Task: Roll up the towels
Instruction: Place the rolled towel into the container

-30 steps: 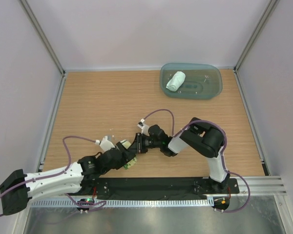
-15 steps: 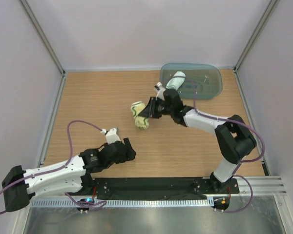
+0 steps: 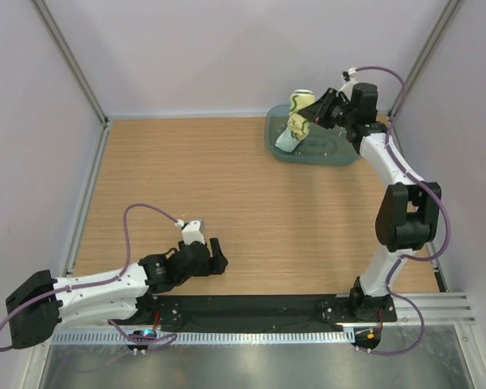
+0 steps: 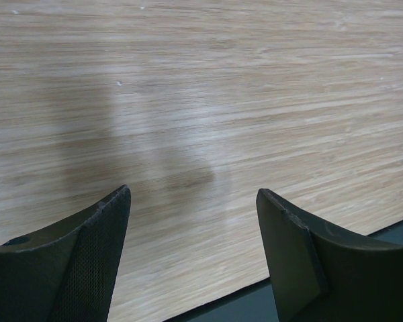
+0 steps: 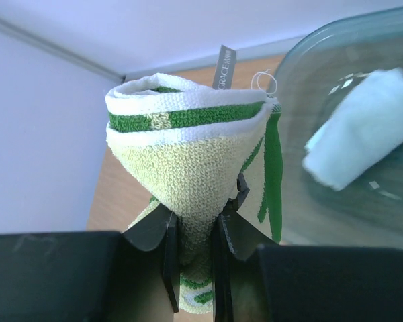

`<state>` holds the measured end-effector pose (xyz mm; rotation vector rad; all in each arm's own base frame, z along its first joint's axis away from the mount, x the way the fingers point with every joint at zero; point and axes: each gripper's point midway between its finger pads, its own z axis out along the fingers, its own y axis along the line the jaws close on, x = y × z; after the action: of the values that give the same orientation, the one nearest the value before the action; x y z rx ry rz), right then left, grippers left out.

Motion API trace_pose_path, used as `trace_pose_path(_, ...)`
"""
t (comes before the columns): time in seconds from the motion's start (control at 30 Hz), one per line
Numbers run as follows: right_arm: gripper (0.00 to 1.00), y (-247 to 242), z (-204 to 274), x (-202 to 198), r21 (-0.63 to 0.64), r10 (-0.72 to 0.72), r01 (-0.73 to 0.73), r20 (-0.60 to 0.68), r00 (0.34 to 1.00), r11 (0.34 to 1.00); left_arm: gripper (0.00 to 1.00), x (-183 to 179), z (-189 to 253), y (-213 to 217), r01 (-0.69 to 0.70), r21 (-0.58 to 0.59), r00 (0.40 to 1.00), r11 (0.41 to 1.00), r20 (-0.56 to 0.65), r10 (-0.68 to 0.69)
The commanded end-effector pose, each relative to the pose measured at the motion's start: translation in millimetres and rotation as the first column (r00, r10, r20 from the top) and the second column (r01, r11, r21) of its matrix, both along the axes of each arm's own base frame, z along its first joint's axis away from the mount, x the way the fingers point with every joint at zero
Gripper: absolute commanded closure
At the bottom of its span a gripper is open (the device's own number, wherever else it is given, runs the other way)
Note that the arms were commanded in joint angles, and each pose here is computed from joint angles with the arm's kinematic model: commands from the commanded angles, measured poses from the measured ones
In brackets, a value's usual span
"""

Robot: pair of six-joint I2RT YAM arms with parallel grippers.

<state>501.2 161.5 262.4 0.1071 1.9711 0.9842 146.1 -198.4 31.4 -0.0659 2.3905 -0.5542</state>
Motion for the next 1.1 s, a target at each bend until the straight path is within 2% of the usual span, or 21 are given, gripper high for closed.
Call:
trace_pose_path(0.0,0.99,-36,1,30,0.03,-0.042,0.043,-0.009,0.999,0.999,0.24,8,12,-18,0.043,-0.068,0.997,0.997,0.063,-0.039)
trace_pose_path(0.2,0.99,-83,-38,79,0.068,-0.136,0.141,-0.07,0.988,0.988,0.24,10,7,-17,0.041,-0.069,0.997,0.997,0.064,-0.036)
trace_pose_path(0.23,0.99,-87,-58,85,0.06,-0.14,0.147,-0.103,0.985,0.987,0.24,9,6,-17,0.043,-0.072,0.998,0.996,0.059,-0.038)
trace_pose_path(0.3,0.99,-90,-74,94,0.039,-0.147,0.152,-0.114,0.983,0.988,0.24,11,4,-15,0.032,-0.082,0.998,0.996,0.054,-0.027)
trace_pose_path(0.33,0.99,-94,-98,96,0.025,-0.152,0.159,-0.162,0.975,0.987,0.24,10,4,-16,0.036,-0.088,0.998,0.995,0.047,-0.032)
trace_pose_path(0.47,0.99,-109,-141,102,0.0,-0.184,0.189,-0.237,0.954,0.982,0.24,14,1,-13,0.022,-0.1,0.999,0.995,0.031,-0.019)
trace_pose_path(0.6,0.99,-126,-172,101,-0.082,-0.216,0.2,-0.292,0.932,0.976,0.24,15,-3,-13,0.019,-0.097,1.0,0.995,0.014,-0.018)
trace_pose_path(0.67,0.99,-132,-195,94,-0.127,-0.229,0.196,-0.361,0.904,0.972,0.25,15,-6,-13,0.019,-0.084,1.0,0.996,0.001,-0.019)
trace_pose_path(0.8,0.99,-133,-211,87,-0.193,-0.23,0.162,-0.416,0.88,0.968,0.26,15,-10,-15,0.029,-0.065,0.999,0.997,-0.023,-0.031)
trace_pose_path(0.97,0.99,-130,-221,80,-0.387,-0.276,0.11,-0.405,0.872,0.916,0.27,18,-11,-19,0.03,-0.066,0.999,0.997,-0.027,-0.032)
trace_pose_path(1.07,0.98,-125,-220,80,-0.449,-0.307,0.107,-0.403,0.862,0.887,0.27,18,-12,-19,0.033,-0.064,0.999,0.997,-0.031,-0.035)
